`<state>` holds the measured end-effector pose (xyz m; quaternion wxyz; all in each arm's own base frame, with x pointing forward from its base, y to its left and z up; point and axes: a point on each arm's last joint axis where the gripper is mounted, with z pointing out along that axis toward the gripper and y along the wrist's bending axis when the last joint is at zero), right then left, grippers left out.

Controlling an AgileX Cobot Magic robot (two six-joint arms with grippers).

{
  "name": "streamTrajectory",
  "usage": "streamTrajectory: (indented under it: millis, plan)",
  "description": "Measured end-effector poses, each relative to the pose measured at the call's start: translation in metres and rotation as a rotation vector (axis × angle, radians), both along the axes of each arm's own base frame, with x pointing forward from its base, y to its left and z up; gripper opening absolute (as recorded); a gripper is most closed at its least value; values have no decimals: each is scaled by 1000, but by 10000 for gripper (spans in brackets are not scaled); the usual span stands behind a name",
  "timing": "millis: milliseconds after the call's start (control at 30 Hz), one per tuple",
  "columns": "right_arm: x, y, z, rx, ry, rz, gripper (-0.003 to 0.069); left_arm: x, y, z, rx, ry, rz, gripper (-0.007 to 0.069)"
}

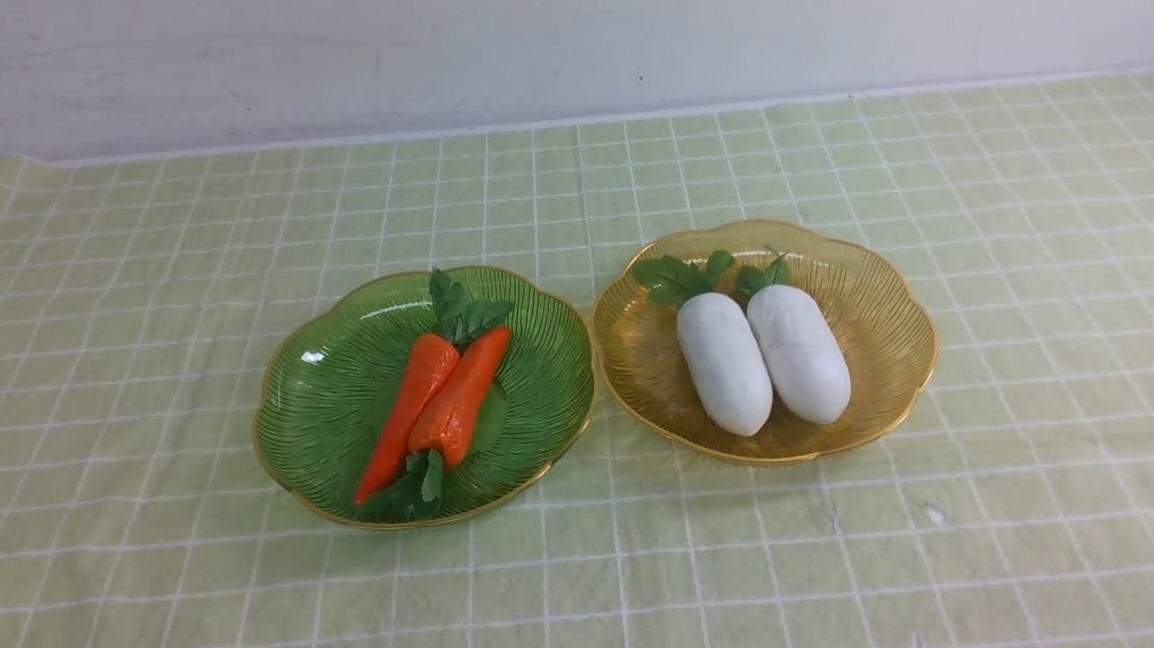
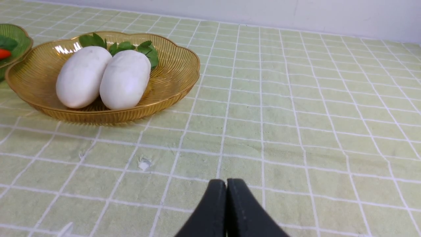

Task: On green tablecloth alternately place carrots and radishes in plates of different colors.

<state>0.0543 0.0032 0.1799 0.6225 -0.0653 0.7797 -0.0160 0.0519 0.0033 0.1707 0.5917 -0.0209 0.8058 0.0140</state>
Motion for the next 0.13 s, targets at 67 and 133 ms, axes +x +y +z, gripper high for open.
streamTrajectory:
  millis: [67,133]
  plan:
    - [0,0,0,0,0,0,-15,0,0,0,0,0,0,-8]
    - [0,0,0,0,0,0,-15,0,0,0,0,0,0,-8]
